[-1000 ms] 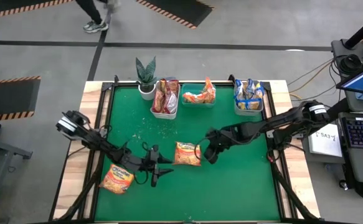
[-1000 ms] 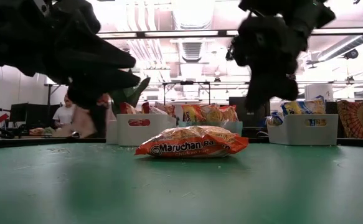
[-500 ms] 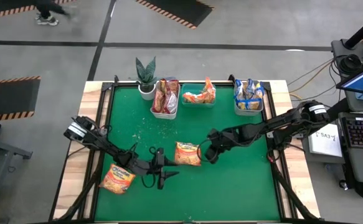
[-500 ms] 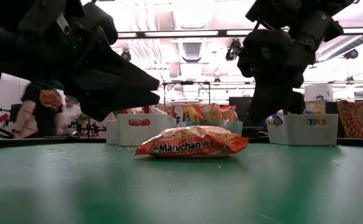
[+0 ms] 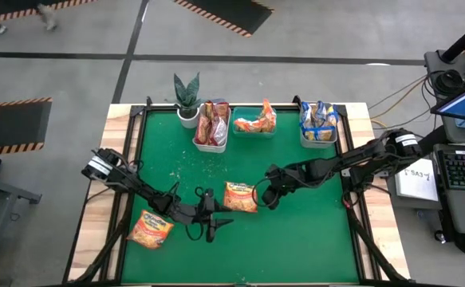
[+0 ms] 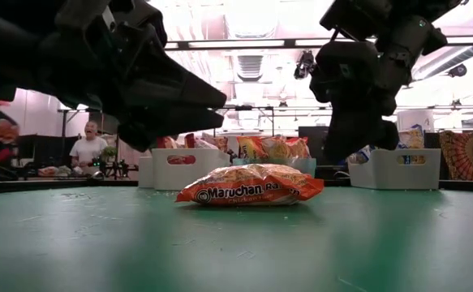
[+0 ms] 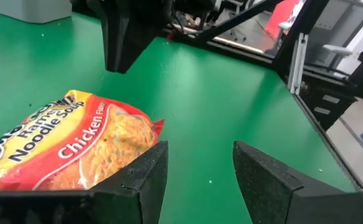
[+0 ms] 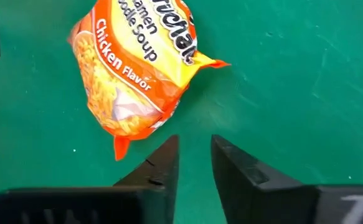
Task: Sort Maruchan noodles
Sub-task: Put the orange noodle pack into the green bin
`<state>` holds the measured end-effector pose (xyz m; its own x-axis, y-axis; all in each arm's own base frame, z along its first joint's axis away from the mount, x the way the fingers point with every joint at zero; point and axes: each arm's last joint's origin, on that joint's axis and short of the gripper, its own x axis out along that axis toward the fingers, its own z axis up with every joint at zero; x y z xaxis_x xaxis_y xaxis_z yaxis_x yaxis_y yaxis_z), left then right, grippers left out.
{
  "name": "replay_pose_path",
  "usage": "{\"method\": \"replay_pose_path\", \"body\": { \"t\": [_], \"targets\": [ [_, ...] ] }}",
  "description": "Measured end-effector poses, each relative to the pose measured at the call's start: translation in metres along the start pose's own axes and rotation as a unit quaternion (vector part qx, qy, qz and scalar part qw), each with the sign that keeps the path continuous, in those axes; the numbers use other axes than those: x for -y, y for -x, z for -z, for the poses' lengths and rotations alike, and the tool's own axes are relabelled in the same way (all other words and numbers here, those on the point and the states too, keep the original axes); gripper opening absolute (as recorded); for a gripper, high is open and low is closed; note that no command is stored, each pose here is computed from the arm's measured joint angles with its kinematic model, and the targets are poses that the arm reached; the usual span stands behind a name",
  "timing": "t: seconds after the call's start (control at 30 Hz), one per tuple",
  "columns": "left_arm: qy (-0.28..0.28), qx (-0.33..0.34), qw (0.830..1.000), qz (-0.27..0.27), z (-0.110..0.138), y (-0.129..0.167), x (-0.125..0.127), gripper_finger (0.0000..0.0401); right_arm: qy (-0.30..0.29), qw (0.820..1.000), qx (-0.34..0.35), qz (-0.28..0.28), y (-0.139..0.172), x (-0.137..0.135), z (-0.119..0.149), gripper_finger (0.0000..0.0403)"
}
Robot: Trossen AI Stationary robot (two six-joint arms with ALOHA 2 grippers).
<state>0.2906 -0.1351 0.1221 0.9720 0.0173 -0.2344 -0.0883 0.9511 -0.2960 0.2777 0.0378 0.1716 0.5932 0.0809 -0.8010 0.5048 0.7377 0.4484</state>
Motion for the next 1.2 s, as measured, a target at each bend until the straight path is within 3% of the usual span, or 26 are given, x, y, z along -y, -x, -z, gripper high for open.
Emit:
{"method": "replay_pose_path", "body": {
  "t": [0.37, 0.53, 0.87, 1.2],
  "targets": [
    [-0.035, 0.000, 0.999, -0.001, 0.000, 0.000, -0.001, 0.0164, -0.032, 0.999, -0.003, 0.001, -0.001, -0.002, 0.004, 0.0216],
    [-0.044, -0.003, 0.999, -0.007, 0.001, 0.000, -0.005, 0.0164, -0.043, 0.999, 0.004, 0.006, -0.001, -0.005, 0.007, 0.0258],
    [-0.042, -0.007, 0.999, -0.008, 0.003, 0.001, -0.006, 0.0164, -0.060, 0.998, 0.027, -0.012, -0.004, -0.005, 0.010, 0.0269],
    [-0.055, -0.042, 0.997, -0.027, 0.011, 0.003, -0.013, 0.0164, -0.086, 0.988, 0.116, -0.056, -0.014, 0.008, 0.017, 0.0274]
  ]
}}
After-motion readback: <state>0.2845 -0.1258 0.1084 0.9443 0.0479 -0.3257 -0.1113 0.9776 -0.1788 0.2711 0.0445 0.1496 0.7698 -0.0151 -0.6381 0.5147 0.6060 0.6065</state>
